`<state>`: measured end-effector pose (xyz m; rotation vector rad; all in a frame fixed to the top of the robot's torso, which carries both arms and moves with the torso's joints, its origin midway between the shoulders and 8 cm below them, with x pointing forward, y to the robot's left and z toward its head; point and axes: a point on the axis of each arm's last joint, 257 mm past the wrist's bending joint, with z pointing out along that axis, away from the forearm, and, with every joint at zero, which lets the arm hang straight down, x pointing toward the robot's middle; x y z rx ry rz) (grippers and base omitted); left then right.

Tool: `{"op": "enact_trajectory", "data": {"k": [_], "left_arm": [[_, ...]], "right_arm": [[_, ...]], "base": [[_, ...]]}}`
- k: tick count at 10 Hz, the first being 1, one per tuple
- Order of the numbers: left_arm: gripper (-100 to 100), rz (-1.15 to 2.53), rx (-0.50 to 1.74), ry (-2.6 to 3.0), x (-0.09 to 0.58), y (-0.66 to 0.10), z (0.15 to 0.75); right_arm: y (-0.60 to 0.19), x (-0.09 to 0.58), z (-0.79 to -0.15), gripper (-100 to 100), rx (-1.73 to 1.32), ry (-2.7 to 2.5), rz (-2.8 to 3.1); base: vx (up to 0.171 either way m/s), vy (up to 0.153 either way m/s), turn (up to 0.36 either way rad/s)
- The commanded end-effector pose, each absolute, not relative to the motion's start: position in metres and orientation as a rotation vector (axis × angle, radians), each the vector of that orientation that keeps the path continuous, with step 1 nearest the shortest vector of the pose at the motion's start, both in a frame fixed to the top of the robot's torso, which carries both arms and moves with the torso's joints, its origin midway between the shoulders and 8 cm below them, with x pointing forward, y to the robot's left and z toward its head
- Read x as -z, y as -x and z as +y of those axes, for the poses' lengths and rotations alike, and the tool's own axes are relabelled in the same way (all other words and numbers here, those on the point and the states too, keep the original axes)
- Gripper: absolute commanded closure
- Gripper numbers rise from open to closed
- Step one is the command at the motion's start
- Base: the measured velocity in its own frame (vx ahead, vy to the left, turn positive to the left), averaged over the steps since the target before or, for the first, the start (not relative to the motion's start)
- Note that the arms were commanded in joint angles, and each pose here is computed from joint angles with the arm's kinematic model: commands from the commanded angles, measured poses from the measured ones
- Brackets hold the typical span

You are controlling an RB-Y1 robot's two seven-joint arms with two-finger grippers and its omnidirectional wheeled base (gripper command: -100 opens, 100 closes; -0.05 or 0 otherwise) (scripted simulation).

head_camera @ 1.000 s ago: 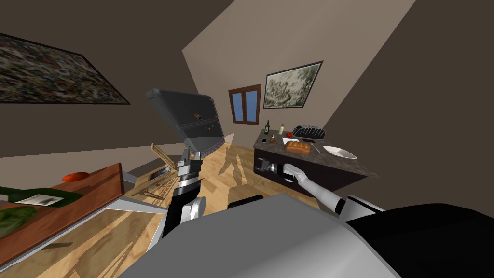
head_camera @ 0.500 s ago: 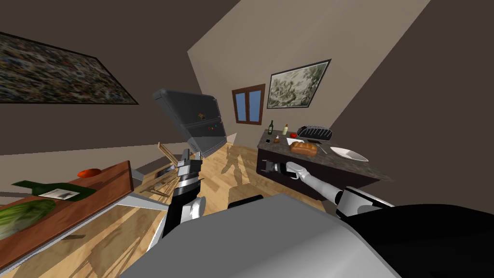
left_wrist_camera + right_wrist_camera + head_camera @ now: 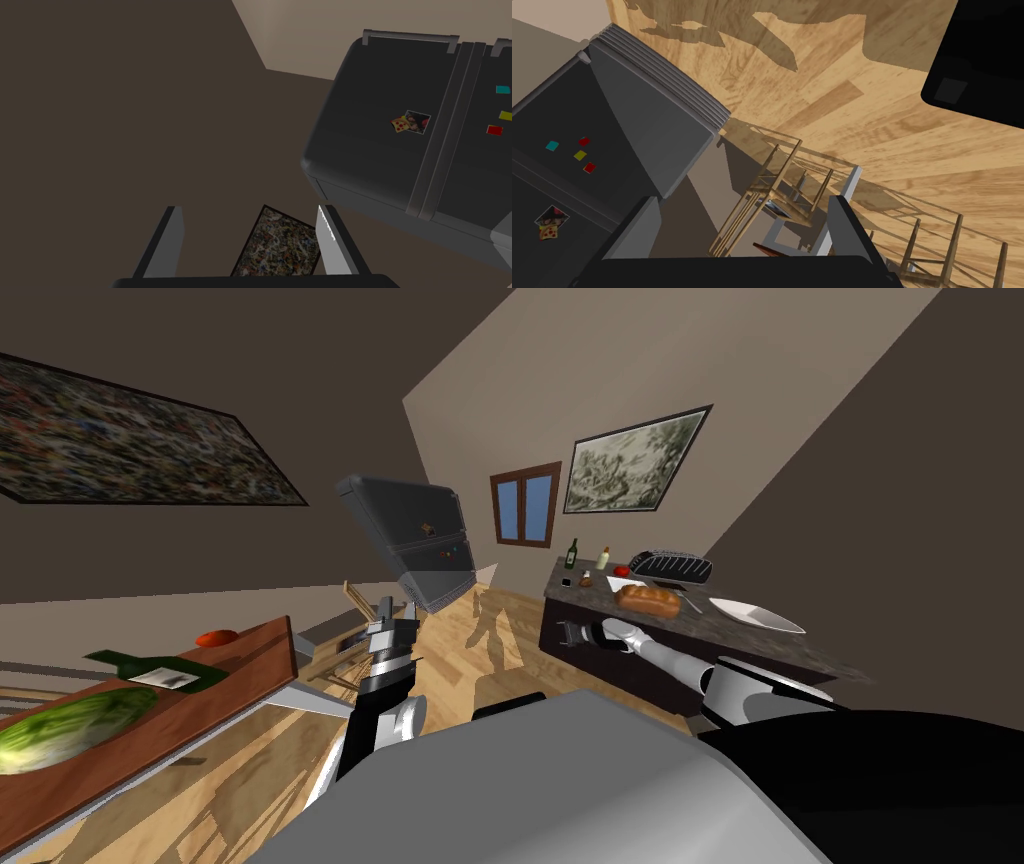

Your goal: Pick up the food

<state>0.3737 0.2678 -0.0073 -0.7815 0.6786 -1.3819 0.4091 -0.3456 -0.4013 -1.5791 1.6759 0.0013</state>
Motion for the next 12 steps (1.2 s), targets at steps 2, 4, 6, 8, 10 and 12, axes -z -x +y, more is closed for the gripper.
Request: {"op": "enact_trajectory", "data": {"k": [2, 4, 6, 8, 10, 12], "left_arm": [[0, 0.679, 1.382, 0.781, 0.007, -0.374, 0.268], [0, 0.679, 1.382, 0.781, 0.007, -0.374, 0.268], [0, 0.679, 1.382, 0.781, 0.007, -0.374, 0.268], [0, 0.679, 1.382, 0.781, 0.007, -0.374, 0.268], [0, 0.679, 1.382, 0.781, 0.007, -0.374, 0.268], [0, 0.679, 1.382, 0.781, 0.007, -0.374, 0.268]], "right_arm": [[-0.397, 0.408, -0.403, -100, 0.108, 1.734, 1.709], [-0.390, 0.406, -0.451, -100, 0.191, 1.833, 1.741], [-0.380, 0.404, -0.497, -100, 0.265, 1.914, 1.783], [-0.372, 0.396, -0.536, -100, 0.331, 1.994, 1.808], [-0.369, 0.395, -0.545, -100, 0.344, 1.992, 1.827], [-0.350, 0.376, -0.612, -100, 0.451, 2.114, 1.885]], "base": [[0.069, 0.105, 0.054], [0.068, 0.078, 0.065], [0.077, 0.083, 0.064], [0.093, 0.063, 0.054], [0.052, 0.029, 0.012], [0.094, 0.042, 0.078]]}}
